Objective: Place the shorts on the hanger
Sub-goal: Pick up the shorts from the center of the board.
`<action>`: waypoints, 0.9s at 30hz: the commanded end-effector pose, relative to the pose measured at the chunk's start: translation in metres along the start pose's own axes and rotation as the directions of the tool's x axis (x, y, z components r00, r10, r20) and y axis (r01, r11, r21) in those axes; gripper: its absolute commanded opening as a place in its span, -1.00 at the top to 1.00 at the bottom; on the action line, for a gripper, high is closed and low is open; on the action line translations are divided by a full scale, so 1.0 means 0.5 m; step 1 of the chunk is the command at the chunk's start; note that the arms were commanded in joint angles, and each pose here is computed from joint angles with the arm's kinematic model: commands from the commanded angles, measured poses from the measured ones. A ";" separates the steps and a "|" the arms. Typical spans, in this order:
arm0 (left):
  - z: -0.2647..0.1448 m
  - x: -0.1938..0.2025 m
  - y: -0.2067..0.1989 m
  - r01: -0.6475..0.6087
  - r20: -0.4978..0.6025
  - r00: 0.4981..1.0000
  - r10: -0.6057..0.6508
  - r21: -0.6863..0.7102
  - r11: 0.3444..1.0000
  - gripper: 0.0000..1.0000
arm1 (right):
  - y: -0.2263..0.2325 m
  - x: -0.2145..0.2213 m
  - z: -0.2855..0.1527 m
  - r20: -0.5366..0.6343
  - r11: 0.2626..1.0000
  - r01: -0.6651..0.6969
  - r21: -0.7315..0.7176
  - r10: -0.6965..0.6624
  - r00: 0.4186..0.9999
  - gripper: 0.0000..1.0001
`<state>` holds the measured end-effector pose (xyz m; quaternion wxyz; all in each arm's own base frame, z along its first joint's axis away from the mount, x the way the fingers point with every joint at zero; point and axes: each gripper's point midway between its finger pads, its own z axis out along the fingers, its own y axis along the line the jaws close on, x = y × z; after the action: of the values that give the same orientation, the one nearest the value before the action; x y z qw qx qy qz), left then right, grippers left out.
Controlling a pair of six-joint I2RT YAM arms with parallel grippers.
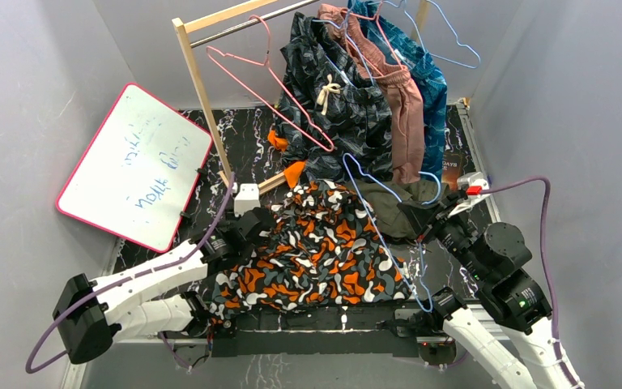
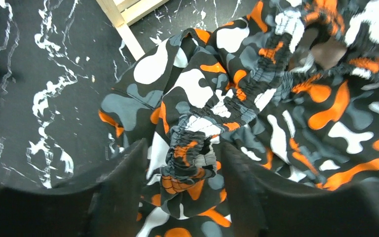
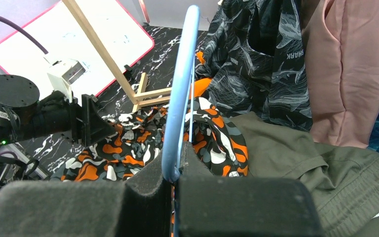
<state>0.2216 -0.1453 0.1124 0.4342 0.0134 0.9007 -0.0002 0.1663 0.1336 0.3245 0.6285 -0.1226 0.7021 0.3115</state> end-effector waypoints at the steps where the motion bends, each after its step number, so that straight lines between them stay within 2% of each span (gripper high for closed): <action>1: -0.024 -0.047 -0.009 0.108 0.050 0.993 -0.109 0.030 0.994 -0.26 | 0.017 -0.044 -0.005 0.076 1.000 0.000 -0.031 0.002 0.997 1.00; 4: -0.028 -0.045 -0.004 0.131 0.053 0.990 -0.133 0.029 0.991 -0.44 | 0.020 -0.045 -0.005 0.077 0.999 0.001 -0.041 0.002 0.997 1.00; 8: -0.022 -0.028 0.005 0.188 0.029 0.982 -0.188 -0.017 0.982 -0.50 | 0.025 -0.041 0.001 0.072 0.998 -0.007 -0.056 0.011 0.997 1.00; 10: -0.018 -0.028 0.007 0.234 0.036 0.972 -0.233 -0.039 0.971 -0.43 | 0.027 -0.042 0.003 0.074 0.998 -0.008 -0.062 0.012 0.997 1.00; 12: -0.013 -0.032 0.011 0.227 0.038 0.974 -0.224 -0.078 0.971 -0.24 | 0.030 -0.045 0.003 0.076 0.998 -0.007 -0.067 0.012 0.997 1.00; 16: -0.016 -0.021 0.007 0.188 0.011 0.982 -0.188 -0.053 0.981 -0.24 | 0.030 -0.045 -0.001 0.078 0.998 -0.007 -0.068 0.012 0.997 1.00; 17: -0.014 -0.014 0.010 0.181 0.008 0.984 -0.180 -0.053 0.982 -0.14 | 0.031 -0.045 0.001 0.078 0.997 -0.006 -0.071 0.011 0.997 1.00; 19: -0.016 -0.013 0.011 0.171 0.004 0.985 -0.171 -0.047 0.984 0.21 | 0.035 -0.048 0.002 0.079 0.997 -0.005 -0.082 0.011 0.997 1.00; 21: -0.018 -0.018 0.010 0.163 0.009 0.987 -0.163 -0.042 0.986 0.41 | 0.038 -0.053 0.000 0.083 0.996 0.001 -0.088 0.007 0.997 1.00; 27: -0.024 -0.034 0.018 0.137 0.029 0.990 -0.136 -0.055 0.989 0.79 | 0.046 -0.066 -0.003 0.093 0.995 0.012 -0.102 -0.003 0.996 1.00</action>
<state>0.2196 -0.1438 0.1207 0.4297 -0.0629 0.9006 -0.0158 0.1616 0.1421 0.3292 0.6242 -0.1385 0.6931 0.3329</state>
